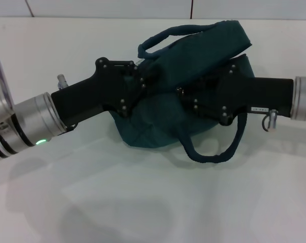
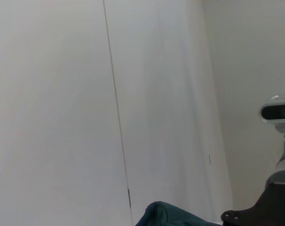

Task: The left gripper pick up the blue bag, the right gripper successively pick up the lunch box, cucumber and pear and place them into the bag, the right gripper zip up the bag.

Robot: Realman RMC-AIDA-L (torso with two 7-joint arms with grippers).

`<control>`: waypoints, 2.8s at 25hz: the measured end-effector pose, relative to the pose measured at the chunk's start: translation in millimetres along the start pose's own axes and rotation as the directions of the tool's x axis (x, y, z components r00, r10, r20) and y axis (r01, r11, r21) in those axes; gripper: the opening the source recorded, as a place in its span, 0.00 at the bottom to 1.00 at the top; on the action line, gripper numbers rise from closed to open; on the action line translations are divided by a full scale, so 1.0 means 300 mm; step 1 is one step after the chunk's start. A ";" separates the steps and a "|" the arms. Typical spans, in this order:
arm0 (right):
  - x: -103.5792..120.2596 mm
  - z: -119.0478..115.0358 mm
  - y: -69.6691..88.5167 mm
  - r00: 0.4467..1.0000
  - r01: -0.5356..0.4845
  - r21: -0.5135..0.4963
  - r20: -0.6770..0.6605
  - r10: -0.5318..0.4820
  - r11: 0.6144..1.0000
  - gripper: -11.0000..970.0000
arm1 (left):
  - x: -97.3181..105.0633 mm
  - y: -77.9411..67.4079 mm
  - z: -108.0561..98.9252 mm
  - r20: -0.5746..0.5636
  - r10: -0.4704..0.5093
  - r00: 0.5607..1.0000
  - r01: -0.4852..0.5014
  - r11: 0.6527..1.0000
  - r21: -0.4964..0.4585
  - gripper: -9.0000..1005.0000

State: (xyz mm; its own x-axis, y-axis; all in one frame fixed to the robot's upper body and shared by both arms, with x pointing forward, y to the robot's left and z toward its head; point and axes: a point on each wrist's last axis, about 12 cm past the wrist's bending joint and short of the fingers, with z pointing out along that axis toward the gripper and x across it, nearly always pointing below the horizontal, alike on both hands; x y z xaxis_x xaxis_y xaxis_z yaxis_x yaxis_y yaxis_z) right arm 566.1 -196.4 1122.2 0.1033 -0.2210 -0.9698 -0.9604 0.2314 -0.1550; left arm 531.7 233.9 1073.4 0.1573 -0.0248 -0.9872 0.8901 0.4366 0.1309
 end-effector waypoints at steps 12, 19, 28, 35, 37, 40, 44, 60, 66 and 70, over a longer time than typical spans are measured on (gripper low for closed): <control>-0.022 -0.001 -0.024 0.996 -0.081 -0.037 0.024 0.082 0.996 0.35 | 0.003 -0.003 -0.002 -0.005 0.022 1.000 -0.022 1.000 0.005 0.06; -0.035 -0.056 -0.049 0.982 -0.183 -0.040 0.043 0.185 0.982 0.35 | 0.005 -0.007 0.000 -0.009 0.035 0.999 -0.034 0.999 0.012 0.06; -0.021 -0.063 -0.041 0.970 -0.243 -0.076 -0.010 0.243 0.967 0.35 | 0.011 -0.018 0.003 -0.015 0.042 0.999 -0.042 0.999 0.025 0.06; -0.027 -0.079 -0.047 0.975 -0.222 -0.073 -0.034 0.220 0.972 0.34 | 0.013 -0.024 0.009 -0.012 0.044 0.999 -0.043 0.999 0.029 0.06; -0.027 -0.077 -0.055 0.976 -0.214 -0.063 -0.045 0.212 0.975 0.34 | 0.013 -0.025 0.009 -0.013 0.044 0.999 -0.044 0.999 0.030 0.06; -0.028 -0.059 -0.066 0.978 -0.202 -0.051 -0.065 0.199 0.978 0.35 | 0.012 -0.024 0.011 -0.012 0.045 0.999 -0.045 0.999 0.030 0.06; -0.022 -0.021 -0.061 0.976 -0.197 -0.067 -0.112 0.189 0.978 0.35 | 0.011 -0.022 0.014 -0.012 0.047 0.999 -0.046 0.998 0.032 0.06; -0.044 0.030 -0.074 0.971 -0.174 -0.114 -0.186 0.151 0.978 0.35 | 0.004 -0.022 0.018 -0.001 0.058 0.998 -0.058 0.998 0.035 0.06; -0.062 0.051 -0.083 0.967 -0.174 -0.128 -0.208 0.145 0.976 0.34 | 0.004 -0.023 0.021 0.001 0.058 0.998 -0.058 0.998 0.035 0.06; -0.071 0.066 -0.074 0.971 -0.164 -0.148 -0.200 0.133 0.975 0.34 | 0.005 -0.024 0.020 0.001 0.057 0.998 -0.057 0.998 0.034 0.06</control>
State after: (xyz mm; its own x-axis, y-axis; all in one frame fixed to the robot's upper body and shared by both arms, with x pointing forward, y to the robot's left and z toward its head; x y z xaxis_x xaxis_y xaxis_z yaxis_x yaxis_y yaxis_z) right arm 590.2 -178.0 1142.6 -0.0787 -0.3732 -0.9244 -0.9920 0.1215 0.0354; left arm 528.1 225.4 1071.7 0.2084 -0.0006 -0.9780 0.8937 0.4063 0.1902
